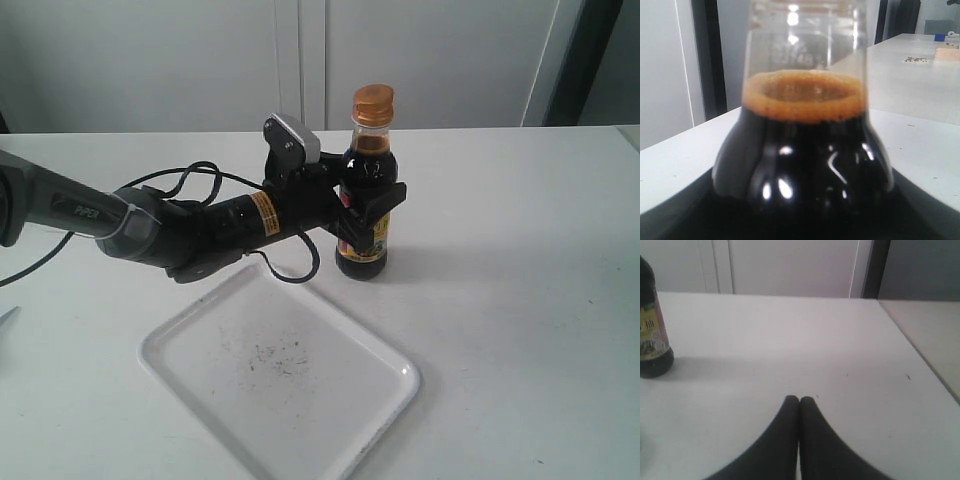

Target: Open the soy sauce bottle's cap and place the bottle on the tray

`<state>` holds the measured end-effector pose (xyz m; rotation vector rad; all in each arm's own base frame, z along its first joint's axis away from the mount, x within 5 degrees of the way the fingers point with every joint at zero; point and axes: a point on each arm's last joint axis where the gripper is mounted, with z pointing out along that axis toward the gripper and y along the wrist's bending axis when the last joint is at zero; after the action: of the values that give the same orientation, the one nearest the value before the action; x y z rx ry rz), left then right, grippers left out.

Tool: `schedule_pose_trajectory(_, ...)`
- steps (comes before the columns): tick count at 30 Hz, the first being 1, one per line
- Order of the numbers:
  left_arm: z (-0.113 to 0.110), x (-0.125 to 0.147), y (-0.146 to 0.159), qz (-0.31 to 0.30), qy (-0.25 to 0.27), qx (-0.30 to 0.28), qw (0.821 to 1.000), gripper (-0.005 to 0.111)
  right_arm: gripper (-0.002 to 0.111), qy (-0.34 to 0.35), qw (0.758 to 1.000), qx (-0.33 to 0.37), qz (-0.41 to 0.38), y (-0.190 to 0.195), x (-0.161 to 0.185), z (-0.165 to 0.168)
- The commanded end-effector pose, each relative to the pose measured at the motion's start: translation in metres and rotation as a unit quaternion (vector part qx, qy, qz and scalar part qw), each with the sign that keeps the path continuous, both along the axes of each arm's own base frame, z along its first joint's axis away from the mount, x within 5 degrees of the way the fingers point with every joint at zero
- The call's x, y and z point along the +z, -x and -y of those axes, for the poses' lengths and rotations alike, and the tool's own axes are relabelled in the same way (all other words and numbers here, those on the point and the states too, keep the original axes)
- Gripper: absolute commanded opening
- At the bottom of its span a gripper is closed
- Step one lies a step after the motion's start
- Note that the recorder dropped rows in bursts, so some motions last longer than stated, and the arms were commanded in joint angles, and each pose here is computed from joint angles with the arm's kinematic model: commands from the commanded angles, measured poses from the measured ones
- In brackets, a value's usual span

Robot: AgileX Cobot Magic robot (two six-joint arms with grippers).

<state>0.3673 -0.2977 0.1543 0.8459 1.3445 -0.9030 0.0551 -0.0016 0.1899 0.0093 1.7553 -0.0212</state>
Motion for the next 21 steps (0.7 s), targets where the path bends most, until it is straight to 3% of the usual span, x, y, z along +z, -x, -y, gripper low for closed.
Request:
schedule_pose_trajectory(1, 0.001, -0.004, 0.000, -0.001, -0.023, -0.001, 1.000, 0.000, 0.000, 0.006, 0.996, 0.003, 0.089, -0.001, 0.015, -0.001)
schedule_pose_trajectory(4, 0.001, -0.005, 0.000, -0.003, -0.028, 0.001, 1.000, 0.000, 0.000, 0.002, 0.987, 0.006, 0.162, 0.000, 0.028, -0.001)
schedule_pose_trajectory(10, 0.001, -0.005, 0.000, -0.005, -0.031, 0.003, 0.999, 0.000, 0.000, -0.108, 0.964, 0.018, 0.242, 0.003, 0.043, -0.002)
schedule_pose_trajectory(15, 0.000, -0.007, -0.001, -0.009, -0.040, 0.007, 0.999, 0.000, 0.000, -0.109, 0.950, 0.026, 0.293, 0.007, 0.054, -0.003)
schedule_pose_trajectory(21, 0.000, -0.010, -0.002, -0.015, -0.052, 0.012, 0.998, 0.000, 0.000, -0.102, 0.946, 0.028, 0.307, 0.000, 0.098, -0.003)
